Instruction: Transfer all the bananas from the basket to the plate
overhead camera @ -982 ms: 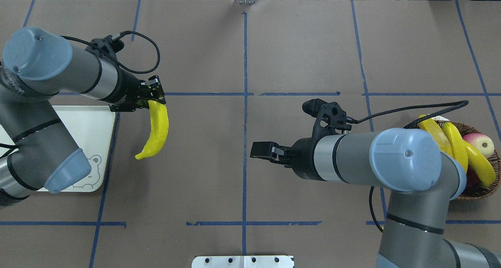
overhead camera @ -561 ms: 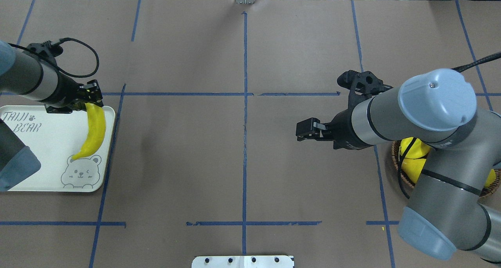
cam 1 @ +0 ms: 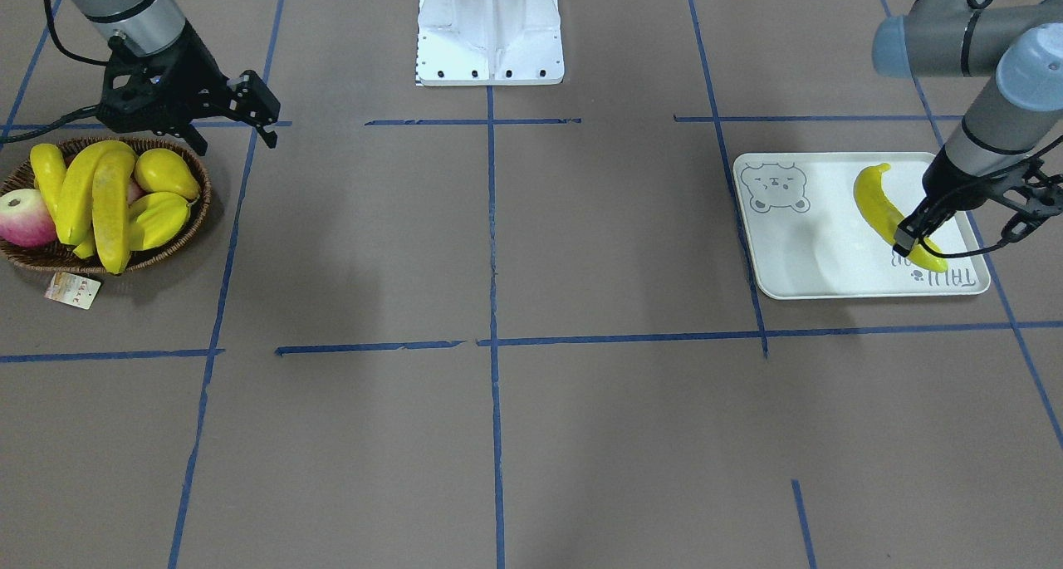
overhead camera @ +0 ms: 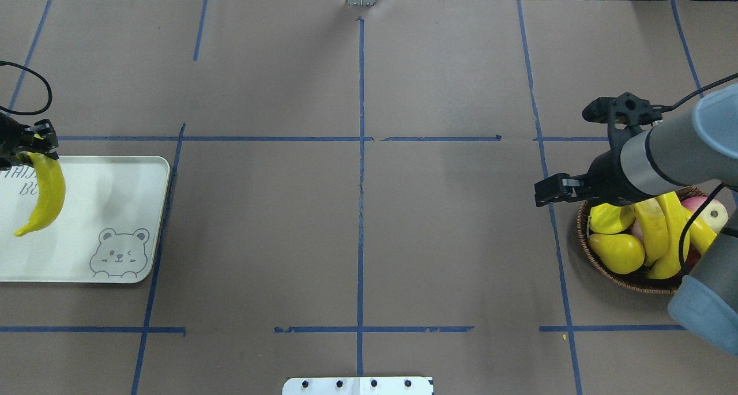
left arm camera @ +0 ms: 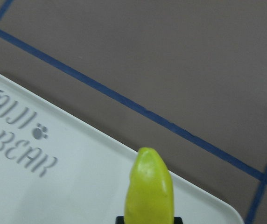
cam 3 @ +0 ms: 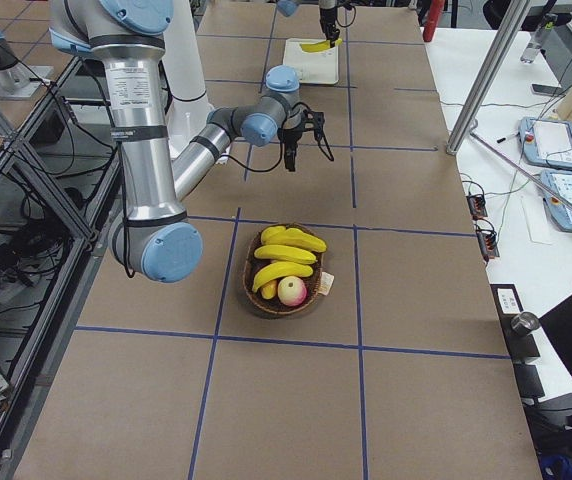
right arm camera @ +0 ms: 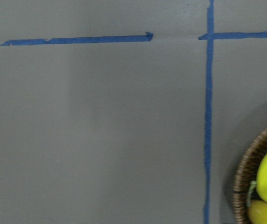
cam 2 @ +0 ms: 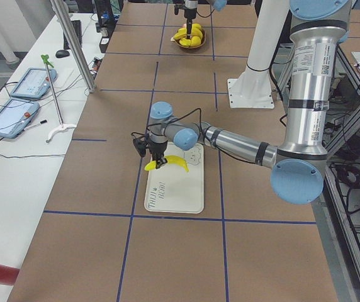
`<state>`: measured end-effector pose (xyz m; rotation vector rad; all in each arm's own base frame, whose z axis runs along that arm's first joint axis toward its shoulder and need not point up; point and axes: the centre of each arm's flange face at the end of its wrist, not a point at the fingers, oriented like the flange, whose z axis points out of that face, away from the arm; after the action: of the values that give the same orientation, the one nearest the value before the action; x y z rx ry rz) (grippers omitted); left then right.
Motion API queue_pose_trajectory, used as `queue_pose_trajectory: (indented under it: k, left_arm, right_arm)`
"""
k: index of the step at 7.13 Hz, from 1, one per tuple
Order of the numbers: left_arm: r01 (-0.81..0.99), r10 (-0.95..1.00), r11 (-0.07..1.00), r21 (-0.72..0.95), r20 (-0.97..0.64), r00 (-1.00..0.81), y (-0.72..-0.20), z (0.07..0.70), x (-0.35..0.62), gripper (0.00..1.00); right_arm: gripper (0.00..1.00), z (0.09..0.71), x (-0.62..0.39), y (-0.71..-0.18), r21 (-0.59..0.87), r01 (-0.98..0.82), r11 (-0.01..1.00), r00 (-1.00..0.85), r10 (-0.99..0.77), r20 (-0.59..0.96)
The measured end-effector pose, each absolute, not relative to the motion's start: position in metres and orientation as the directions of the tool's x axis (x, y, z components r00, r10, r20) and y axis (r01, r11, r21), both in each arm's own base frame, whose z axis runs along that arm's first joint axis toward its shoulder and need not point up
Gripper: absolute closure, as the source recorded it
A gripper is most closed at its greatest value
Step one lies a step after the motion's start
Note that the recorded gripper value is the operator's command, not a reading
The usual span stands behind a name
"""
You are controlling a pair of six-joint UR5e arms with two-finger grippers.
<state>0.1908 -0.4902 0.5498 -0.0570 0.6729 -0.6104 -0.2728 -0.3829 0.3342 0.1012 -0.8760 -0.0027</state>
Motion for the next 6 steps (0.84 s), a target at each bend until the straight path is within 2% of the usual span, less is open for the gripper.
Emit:
queue_pose_trajectory:
  k: [2,3,4,5,6]
  left_arm:
    - [0.5,-0.527,0.839,-0.216,-0.553,0.646,-0.477,0.606,0.158,1.0]
    - [0.493,-0.514,0.846,-0.203,-0.56,0.65,-0.47,0.631,0.148,0.94]
    - [0.49,-0.502,0.85,-0.192,-0.572,0.649,-0.466,0.644,0.145,0.75]
    - [0.488,-0.497,0.853,-0.186,-0.579,0.647,-0.466,0.651,0.145,0.62]
    - [0.487,-0.495,0.854,-0.185,-0.581,0.646,-0.466,0.653,0.145,0.53]
  right_arm:
    - [0.0,0.366,-0.235,-0.389,0.132,0.013,0.991,0.667,-0.107,0.738]
    - [0.0,0.373,-0.228,-0.389,0.14,0.023,0.99,0.672,-0.118,0.731]
    - [0.0,0.375,-0.226,-0.389,0.143,0.026,0.989,0.674,-0.123,0.728]
    - [0.0,0.376,-0.225,-0.389,0.144,0.028,0.989,0.675,-0.125,0.727]
    - [0.0,0.376,-0.224,-0.388,0.145,0.028,0.989,0.674,-0.126,0.728]
